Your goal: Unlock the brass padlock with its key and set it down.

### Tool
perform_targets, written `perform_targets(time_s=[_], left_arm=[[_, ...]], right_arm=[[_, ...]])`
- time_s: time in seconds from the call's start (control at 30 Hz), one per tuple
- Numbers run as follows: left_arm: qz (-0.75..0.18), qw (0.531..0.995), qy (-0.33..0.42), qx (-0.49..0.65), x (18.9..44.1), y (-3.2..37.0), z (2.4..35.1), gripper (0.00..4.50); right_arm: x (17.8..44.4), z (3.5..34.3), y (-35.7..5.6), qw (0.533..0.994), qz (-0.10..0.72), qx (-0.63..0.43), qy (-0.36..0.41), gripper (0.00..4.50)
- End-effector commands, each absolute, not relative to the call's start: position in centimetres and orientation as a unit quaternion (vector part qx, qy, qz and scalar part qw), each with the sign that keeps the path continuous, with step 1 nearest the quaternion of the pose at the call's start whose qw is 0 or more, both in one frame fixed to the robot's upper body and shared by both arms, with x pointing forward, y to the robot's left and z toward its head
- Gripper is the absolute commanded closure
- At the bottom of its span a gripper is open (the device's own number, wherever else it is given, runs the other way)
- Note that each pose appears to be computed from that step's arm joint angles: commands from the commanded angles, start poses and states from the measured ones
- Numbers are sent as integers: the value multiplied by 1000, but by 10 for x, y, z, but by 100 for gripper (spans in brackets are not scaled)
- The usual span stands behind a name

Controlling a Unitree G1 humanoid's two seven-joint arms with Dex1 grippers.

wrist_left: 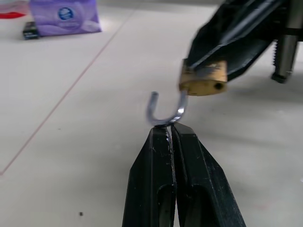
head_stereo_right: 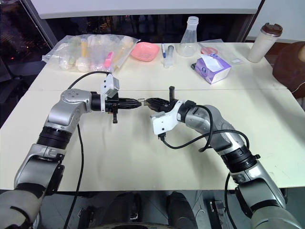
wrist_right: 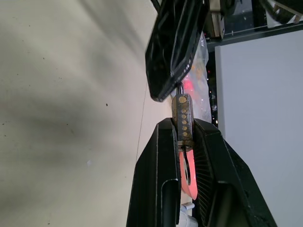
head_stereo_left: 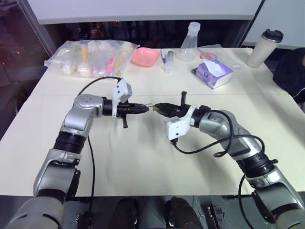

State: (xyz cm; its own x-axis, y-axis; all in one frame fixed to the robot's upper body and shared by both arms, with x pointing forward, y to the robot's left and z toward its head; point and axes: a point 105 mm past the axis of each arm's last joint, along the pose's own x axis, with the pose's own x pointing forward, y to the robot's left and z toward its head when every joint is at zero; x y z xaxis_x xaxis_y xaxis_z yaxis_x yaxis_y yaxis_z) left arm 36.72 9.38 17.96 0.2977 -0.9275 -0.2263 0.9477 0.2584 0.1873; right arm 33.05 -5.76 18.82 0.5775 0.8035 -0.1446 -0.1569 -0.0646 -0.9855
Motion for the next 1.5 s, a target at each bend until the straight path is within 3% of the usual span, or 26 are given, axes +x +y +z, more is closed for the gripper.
perform_targets(time_s=[0.03, 0.23, 0.47, 0.8, 0.83, 0.9, 1.07, 1.17, 1.33, 1.5], left_arm=[[-588, 795, 3, 148, 368, 96, 198, 441], [-598, 782, 60, 165, 350, 121, 176, 441], [-525, 829, 80, 175, 355, 169, 172, 441], [-503, 846, 61, 166, 349, 168, 182, 441], [-501, 848, 62, 163, 347, 169, 181, 450], [-499, 850, 63, 159, 345, 170, 181, 450], [-502, 849, 64, 151, 341, 166, 180, 450], [-505, 848, 55, 149, 339, 163, 184, 450], [-524, 836, 68, 146, 326, 163, 183, 450], [-529, 832, 69, 152, 316, 166, 179, 450]], right_arm=[[325, 209, -53, 632, 366, -617, -294, 450], [325, 195, -54, 651, 377, -598, -275, 450], [349, 157, -48, 676, 383, -582, -242, 450], [367, 107, -40, 673, 418, -575, -205, 450], [366, 107, -39, 669, 420, -576, -209, 355], [364, 108, -38, 664, 423, -577, -215, 285], [353, 110, -45, 644, 434, -590, -221, 15], [341, 119, -56, 637, 445, -592, -214, 7], [328, 148, -81, 676, 446, -562, -170, 7], [303, 173, -103, 778, 492, -386, -61, 7]])
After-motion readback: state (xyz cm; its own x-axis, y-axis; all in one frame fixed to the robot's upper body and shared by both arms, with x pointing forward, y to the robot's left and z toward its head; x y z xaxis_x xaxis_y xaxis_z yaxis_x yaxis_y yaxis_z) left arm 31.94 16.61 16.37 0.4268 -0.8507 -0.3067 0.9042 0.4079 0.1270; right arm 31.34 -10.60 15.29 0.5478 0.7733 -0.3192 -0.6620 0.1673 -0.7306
